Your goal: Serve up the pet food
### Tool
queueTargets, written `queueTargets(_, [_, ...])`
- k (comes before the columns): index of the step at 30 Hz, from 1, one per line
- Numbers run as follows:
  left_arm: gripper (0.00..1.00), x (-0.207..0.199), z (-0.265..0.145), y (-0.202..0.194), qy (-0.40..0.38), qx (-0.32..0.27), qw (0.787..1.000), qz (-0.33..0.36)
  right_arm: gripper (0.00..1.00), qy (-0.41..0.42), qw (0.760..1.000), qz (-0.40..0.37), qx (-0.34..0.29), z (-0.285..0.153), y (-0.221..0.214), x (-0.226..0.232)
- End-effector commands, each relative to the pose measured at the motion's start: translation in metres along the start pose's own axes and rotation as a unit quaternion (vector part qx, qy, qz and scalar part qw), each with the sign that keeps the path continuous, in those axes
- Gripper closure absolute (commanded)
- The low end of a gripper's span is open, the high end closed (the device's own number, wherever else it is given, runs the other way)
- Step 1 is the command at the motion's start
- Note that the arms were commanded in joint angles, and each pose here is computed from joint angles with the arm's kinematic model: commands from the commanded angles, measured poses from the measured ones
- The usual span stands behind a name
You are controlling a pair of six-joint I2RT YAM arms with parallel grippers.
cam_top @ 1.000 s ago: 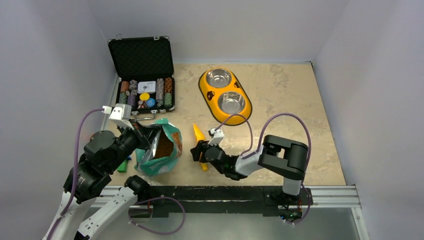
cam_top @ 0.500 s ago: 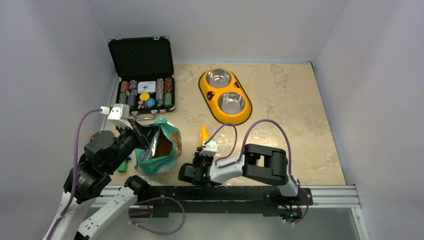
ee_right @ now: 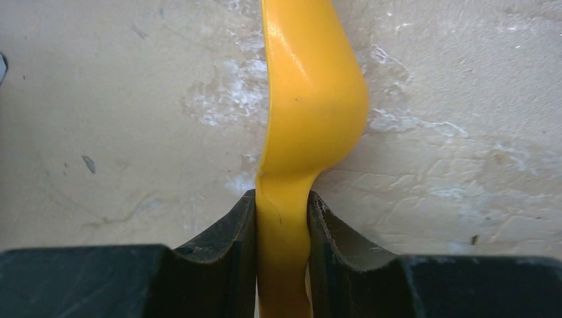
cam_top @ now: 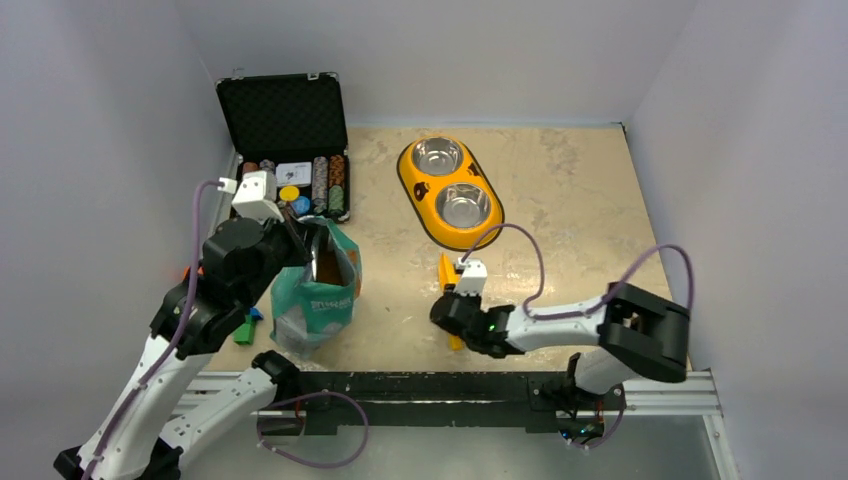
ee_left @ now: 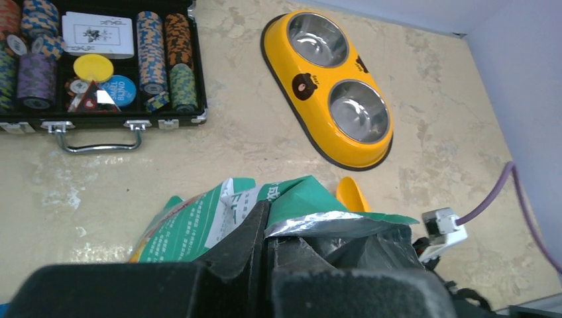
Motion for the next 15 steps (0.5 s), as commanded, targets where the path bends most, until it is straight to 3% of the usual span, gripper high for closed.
queueTargets(1, [1.0, -0.009, 0.026, 0.022, 0.037, -0.037, 0.998, 0.026, 1.0, 0.137, 0.975, -0.081, 0.154, -0.025, -0.005, -0.026])
queueTargets(10, [1.0, -0.028, 0.053, 0.032, 0.031, -0.032, 0.998, 0.039, 1.0, 0.23, 0.965, -0.073, 0.101, -0.058, 0.082, -0.054])
queueTargets(15, [1.0, -0.045, 0.058, 0.019, -0.033, 0.053, 0.995, 0.073, 1.0, 0.276, 0.953, -0.059, 0.109, -0.125, 0.144, -0.047])
Point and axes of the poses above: each gripper's point midway between its finger pads, its own z axis out along the fingers, its own x axis along the line the jaws close on, y = z × x, the point moved 7 cm from there along -z, back along the fingers, and after that the axes turned 8 degrees about -z, right-handed, at the moved point
